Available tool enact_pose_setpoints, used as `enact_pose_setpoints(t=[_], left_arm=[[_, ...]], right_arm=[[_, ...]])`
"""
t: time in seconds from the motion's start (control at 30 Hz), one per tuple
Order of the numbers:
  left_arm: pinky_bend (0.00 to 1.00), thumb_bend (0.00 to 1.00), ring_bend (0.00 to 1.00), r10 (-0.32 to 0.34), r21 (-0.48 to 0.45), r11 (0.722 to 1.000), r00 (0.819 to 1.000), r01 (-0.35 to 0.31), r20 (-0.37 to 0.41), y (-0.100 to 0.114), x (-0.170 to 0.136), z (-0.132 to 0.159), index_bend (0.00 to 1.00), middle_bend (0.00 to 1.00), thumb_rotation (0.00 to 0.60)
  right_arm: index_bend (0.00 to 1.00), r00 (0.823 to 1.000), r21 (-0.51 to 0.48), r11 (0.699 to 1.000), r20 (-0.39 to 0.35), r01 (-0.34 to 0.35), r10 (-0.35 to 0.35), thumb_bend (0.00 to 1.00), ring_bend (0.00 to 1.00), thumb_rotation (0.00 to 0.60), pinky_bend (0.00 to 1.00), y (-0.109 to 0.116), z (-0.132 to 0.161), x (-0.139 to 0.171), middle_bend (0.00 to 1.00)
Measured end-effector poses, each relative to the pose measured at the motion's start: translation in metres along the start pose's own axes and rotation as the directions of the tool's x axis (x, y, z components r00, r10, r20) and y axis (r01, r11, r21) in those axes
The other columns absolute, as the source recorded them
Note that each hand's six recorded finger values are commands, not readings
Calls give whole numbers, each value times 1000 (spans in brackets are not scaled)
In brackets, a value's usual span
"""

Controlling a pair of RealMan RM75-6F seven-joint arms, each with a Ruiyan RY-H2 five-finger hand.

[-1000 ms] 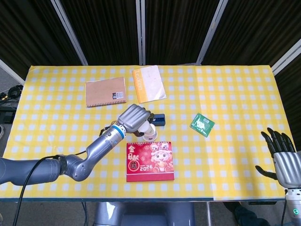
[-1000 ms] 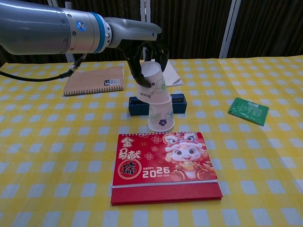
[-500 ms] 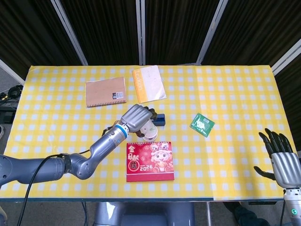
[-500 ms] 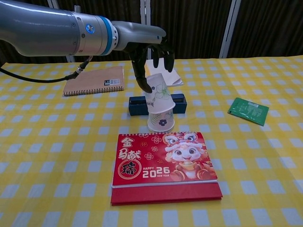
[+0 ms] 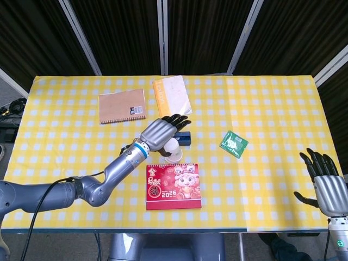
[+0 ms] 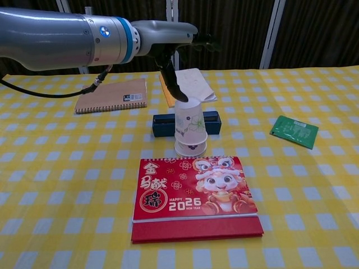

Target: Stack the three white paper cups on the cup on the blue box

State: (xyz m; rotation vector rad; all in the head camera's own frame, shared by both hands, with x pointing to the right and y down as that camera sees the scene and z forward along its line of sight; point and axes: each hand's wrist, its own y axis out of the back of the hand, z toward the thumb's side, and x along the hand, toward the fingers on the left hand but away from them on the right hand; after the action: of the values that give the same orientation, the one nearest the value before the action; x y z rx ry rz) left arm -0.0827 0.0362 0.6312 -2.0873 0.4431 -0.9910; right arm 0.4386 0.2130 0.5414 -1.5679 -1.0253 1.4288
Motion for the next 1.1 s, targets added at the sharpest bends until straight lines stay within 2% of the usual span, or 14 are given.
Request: enact_pose_setpoints(t=[0.1,0.2,0.43,0.7,0.83,0.9,1.0,1.1], left_arm=[[156,764,14,12,-29,999,1000,-12,0,3,-9,-8,39,0,600],[159,871,14,13,-60,998,1000,-13,2,2,-18,-14,48,0,600],[155,877,14,20,-86,996,1000,-20,-12,-7,-43,-36,67,0,600],[133,873,14,97,-51,993,989,-103,-115,-14,-93,-89,83,0,600],[111,872,13,157,-22,986,968,-164,-194,-17,-135,-123,80,0,600],[83,871,5,194,-9,979,952,-202,-236,-19,-163,-140,46,0,600],[25,870,0,247,1,966,922,-258,-297,-22,-206,-160,1,0,600],[1,869,0,291,4,950,887,-311,-359,-28,-254,-173,0,0,600]], right_arm=[[63,1000,-2,1000,-2,2,-2,0,0,600,0,1,0,0,0],[63,1000,-4,1000,-4,2,-2,0,0,600,0,1,1,1,0],[63,1000,-8,1000,-12,10,-10,0,0,600,0,3,3,2,0],[63,1000,-17,1000,-29,9,-9,0,0,600,0,4,7,4,0],[63,999,-25,1000,-48,13,-14,0,0,600,0,6,12,7,0],[63,998,-28,999,-58,15,-17,0,0,600,0,7,15,8,0],[63,997,-34,999,-73,17,-19,0,0,600,0,8,19,10,0],[63,997,-40,999,-81,14,-17,0,0,600,0,8,21,11,0]])
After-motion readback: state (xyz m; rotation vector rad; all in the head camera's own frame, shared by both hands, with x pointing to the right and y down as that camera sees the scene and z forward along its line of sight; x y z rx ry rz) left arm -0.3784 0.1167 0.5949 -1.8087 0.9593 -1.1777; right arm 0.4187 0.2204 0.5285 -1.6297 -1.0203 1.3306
